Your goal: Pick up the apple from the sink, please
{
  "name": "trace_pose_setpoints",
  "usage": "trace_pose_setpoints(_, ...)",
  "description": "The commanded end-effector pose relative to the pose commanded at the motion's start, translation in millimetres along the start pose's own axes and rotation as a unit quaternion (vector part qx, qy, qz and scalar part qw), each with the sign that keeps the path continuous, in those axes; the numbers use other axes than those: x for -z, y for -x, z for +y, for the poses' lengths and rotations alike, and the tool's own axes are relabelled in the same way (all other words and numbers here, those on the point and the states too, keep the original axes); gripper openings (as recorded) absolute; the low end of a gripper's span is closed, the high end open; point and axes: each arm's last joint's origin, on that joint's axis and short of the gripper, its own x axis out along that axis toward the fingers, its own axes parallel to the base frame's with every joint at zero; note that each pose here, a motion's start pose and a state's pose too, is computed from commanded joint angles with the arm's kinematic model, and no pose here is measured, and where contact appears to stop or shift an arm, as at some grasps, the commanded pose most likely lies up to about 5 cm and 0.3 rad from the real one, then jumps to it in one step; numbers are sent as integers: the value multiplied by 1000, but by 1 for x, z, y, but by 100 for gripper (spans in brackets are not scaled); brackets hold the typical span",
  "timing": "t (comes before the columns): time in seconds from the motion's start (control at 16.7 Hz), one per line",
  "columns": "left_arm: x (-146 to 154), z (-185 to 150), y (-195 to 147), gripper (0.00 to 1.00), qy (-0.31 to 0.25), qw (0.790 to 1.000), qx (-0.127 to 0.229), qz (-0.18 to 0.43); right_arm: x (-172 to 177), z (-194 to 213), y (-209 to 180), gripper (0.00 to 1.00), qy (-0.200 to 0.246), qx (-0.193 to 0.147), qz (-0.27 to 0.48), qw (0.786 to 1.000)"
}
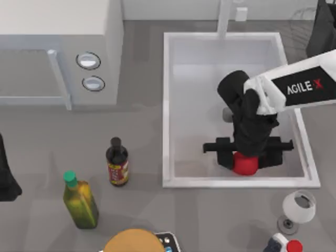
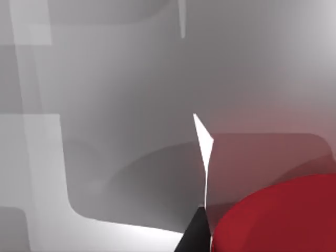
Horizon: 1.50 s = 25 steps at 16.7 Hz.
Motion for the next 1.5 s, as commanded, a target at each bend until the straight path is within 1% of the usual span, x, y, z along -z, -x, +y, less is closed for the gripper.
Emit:
trace_pose_setpoints(0.18, 0, 0, 0, 100, 0, 1000, 0, 0, -5, 3, 9, 0, 0, -1, -2, 1000)
trace_pose_setpoints(0.36, 0, 0, 0, 100, 0, 1000, 0, 0, -19, 10, 42, 0, 0, -1, -3, 1000)
trace_pose_setpoints(0.48, 0, 0, 0, 100, 0, 1000, 0, 0, -26, 13, 75, 0, 0, 1, 2, 1000)
trace_pose_setpoints(0.66, 0, 0, 0, 100, 0, 1000, 0, 0, -30, 13, 136, 0, 0, 7, 14, 1000)
trace_pose_setpoints(0.84, 0, 0, 0, 100, 0, 1000, 0, 0, -24, 8, 197, 0, 0, 7, 15, 1000)
trace_pose_setpoints(1.02, 0, 0, 0, 100, 0, 1000, 0, 0, -15, 2, 240, 0, 0, 2, 4, 1000)
trace_pose_setpoints(1.14, 0, 0, 0, 100, 0, 1000, 0, 0, -13, 0, 250, 0, 0, 0, 0, 1000)
trace_pose_setpoints(1.5, 0, 0, 0, 100, 0, 1000, 0, 0, -12, -3, 250, 0, 1, -1, -1, 1000)
